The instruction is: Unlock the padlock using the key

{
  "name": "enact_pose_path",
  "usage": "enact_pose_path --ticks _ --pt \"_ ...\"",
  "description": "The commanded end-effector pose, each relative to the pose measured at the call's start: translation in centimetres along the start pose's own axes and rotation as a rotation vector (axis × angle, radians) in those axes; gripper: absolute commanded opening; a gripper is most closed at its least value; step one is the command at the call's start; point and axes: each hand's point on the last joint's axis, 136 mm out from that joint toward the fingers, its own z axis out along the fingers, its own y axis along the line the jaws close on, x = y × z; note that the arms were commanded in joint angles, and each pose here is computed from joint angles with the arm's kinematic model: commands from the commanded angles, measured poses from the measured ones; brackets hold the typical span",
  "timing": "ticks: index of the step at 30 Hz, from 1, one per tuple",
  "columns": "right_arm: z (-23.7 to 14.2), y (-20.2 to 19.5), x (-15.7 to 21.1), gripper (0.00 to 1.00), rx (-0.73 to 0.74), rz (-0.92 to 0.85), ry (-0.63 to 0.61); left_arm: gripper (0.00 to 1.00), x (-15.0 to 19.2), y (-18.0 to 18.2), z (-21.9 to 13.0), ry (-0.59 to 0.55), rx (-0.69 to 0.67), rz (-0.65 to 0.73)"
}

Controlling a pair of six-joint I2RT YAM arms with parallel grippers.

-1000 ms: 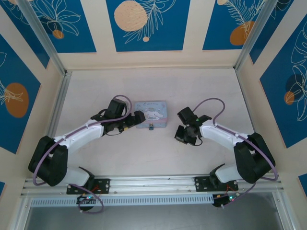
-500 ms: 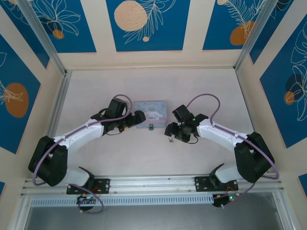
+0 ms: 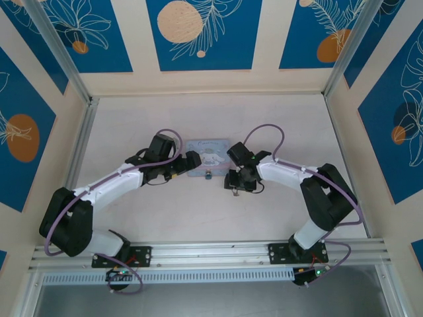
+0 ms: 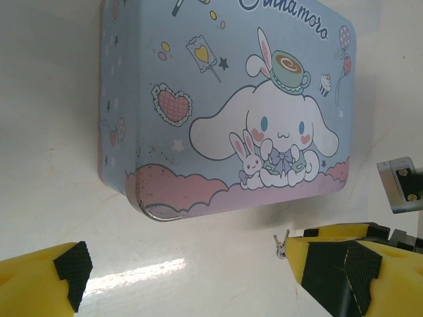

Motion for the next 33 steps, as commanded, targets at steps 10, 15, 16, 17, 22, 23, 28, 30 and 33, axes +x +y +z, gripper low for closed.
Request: enact_pose_path --ticks 10,15,16,17,22,23,28,30,33 --pt "1.4 1.7 -0.4 0.5 -0.023 -0.082 0.026 0.99 0.6 -0.7 0.2 0.025 -0.001 0.038" --pt "2.1 1.6 -0.4 0.5 -0.007 -0.085 0.046 0.99 0.8 -0.5 0.2 0.028 -0.006 0.038" --pt "2.4 1.4 -0.2 0.5 -0.001 -0.084 0.055 0.99 0.8 -0.5 0.2 0.027 -0.005 0.036" --pt "2.5 1.3 -0.1 0.49 0.004 -0.083 0.06 0.99 0.8 -0.5 0.2 0.027 -0.005 0.035" --pt "2.5 0.5 1.0 0.5 0.013 -0.077 0.079 0.99 0.9 -0.4 0.2 0.028 -0.007 0.037" --pt "2.4 0.4 1.3 0.49 0.013 -0.078 0.081 0.99 0.8 -0.4 0.2 0.027 -0.007 0.035" --pt "1.8 0.0 2.9 0.5 -0.001 -0.087 0.099 0.99 0.9 -0.4 0.4 0.029 -0.006 0.036" --pt "1.7 0.1 3.5 0.49 -0.007 -0.096 0.105 0.99 0.9 -0.4 0.4 0.03 -0.007 0.035" --pt "1.5 0.1 4.6 0.49 -0.004 -0.11 0.118 0.99 1.0 -0.4 0.5 0.03 -0.007 0.034"
